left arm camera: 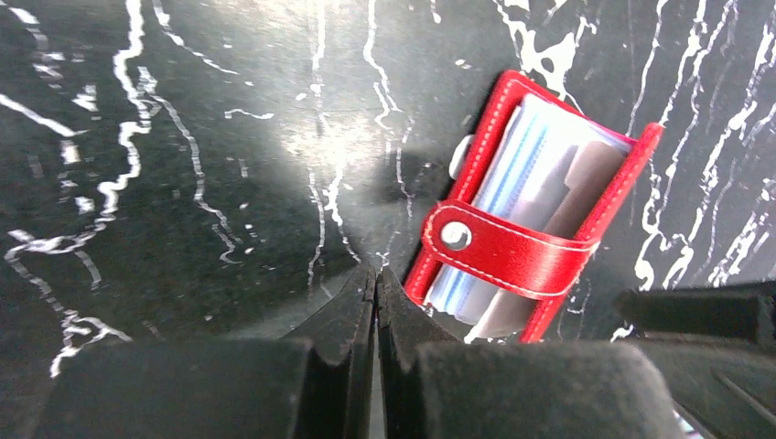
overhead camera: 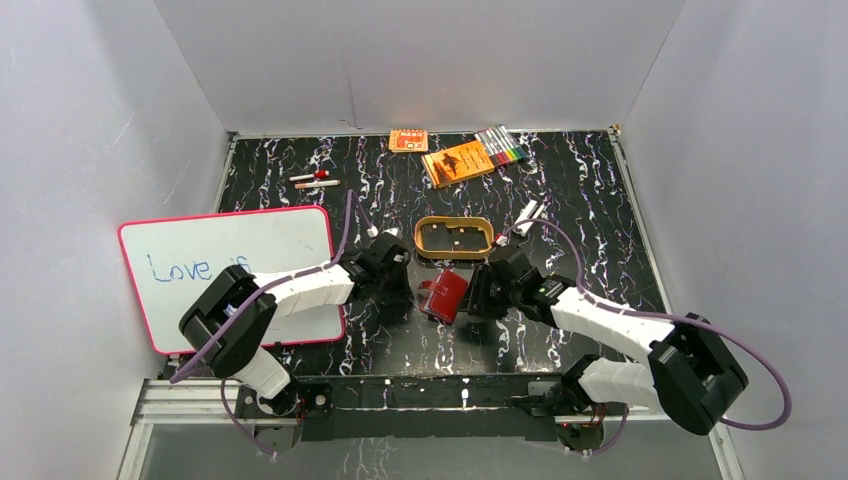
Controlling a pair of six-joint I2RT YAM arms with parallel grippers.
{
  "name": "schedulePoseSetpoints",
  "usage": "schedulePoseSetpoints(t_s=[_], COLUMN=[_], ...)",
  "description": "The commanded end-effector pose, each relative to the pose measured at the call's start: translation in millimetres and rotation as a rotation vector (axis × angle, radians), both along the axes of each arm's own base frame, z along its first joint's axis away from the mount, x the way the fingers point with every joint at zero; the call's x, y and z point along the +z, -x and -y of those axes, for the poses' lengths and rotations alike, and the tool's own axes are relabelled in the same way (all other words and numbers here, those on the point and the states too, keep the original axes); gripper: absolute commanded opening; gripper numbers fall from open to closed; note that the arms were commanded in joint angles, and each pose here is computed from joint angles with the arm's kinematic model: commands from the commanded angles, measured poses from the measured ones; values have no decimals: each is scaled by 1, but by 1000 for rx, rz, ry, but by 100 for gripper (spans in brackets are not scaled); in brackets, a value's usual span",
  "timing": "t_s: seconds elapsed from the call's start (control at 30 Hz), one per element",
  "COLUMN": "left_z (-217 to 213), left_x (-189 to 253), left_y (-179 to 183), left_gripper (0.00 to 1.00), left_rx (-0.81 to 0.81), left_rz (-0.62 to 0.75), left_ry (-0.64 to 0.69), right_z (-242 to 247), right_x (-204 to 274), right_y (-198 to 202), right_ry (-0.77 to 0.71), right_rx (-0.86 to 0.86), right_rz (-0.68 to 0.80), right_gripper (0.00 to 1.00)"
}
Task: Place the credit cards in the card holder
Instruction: Close the card holder at the center of the board.
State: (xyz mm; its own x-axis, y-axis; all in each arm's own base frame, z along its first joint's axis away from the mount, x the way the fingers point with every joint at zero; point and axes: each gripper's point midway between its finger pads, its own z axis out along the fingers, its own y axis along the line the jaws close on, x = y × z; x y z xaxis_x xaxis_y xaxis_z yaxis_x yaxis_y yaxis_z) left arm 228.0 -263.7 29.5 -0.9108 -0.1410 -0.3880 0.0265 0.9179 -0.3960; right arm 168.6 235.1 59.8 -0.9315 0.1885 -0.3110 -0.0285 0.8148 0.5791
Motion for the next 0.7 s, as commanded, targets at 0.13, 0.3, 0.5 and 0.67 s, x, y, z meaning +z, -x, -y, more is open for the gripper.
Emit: schedulePoseSetpoints(t_s=[0.13, 0.3, 0.5, 0.67], left_z=[12, 17, 25, 31], left_x=[-9, -13, -20, -22], left_y=[17, 23, 33, 40], left_gripper=[0, 0, 0, 0], left_rx=[-66, -87, -129, -157], left_rz=[-56, -66, -101, -111], left_ry=[86, 129, 156, 166], right_z=[-14, -20, -25, -27], right_x=[-1, -10, -19, -25], right_y=[-37, -43, -47, -49], right_ry=[-18, 5, 44, 74], right_rx=[-117, -102, -54, -24], right_rz=[25, 10, -6, -12], right_gripper=[48, 51, 54, 53])
